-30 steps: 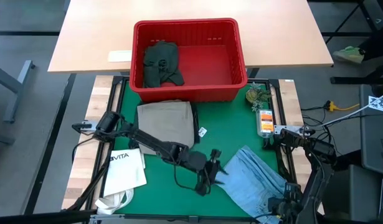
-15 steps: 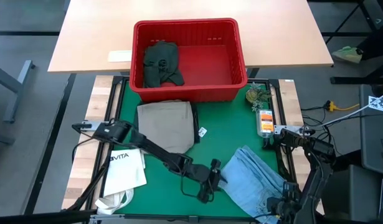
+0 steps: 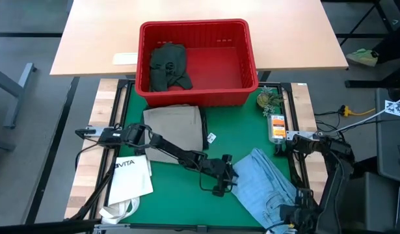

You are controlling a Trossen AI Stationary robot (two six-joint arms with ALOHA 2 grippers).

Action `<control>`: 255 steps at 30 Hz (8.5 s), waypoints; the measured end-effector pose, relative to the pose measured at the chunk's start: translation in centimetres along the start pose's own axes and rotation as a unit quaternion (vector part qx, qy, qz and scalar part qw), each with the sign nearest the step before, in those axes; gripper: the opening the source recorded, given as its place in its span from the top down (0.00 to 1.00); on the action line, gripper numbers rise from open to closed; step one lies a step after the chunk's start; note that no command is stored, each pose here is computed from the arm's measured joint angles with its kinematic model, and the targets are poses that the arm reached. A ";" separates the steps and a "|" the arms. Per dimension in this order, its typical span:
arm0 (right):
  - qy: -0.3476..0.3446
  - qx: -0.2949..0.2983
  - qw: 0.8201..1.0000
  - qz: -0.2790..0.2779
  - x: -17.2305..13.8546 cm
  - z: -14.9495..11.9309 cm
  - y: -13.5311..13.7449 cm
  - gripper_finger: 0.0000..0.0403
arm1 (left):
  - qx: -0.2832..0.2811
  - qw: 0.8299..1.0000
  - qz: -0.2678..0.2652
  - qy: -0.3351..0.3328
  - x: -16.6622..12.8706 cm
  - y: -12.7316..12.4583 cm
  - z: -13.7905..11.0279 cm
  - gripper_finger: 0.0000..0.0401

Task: Fold Laundry from Bin
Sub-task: Fold the light blue pants

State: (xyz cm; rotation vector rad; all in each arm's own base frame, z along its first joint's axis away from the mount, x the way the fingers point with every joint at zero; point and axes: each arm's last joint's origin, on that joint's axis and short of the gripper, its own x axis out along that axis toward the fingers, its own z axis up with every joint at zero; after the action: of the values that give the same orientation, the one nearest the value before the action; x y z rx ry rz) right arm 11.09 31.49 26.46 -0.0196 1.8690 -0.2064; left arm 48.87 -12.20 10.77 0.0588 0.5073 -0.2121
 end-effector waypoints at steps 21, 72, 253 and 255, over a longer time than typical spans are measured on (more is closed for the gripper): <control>-0.230 0.044 0.971 -0.047 -1.9 3.8 -1.8 0.42 | 0.010 0.987 -0.008 0.158 -4.4 0.0 1.4 0.56; -0.607 -0.025 0.785 0.122 1.7 18.2 -23.9 0.42 | -0.005 0.977 0.019 0.211 -6.6 -7.6 0.8 0.56; -0.263 0.055 0.960 -0.074 7.4 26.5 -27.8 0.42 | -0.169 0.944 0.153 0.237 -8.9 -9.1 -1.4 1.00; -0.264 0.040 0.962 -0.060 7.3 26.6 -27.8 0.42 | -0.170 0.944 0.159 0.233 -8.9 -9.1 -1.4 1.00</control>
State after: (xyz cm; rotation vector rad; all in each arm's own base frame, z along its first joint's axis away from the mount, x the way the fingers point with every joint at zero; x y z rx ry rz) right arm 31.58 -0.21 16.09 -0.1216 1.3256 -0.3267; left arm 38.67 -19.23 13.83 -0.1498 0.9907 0.2159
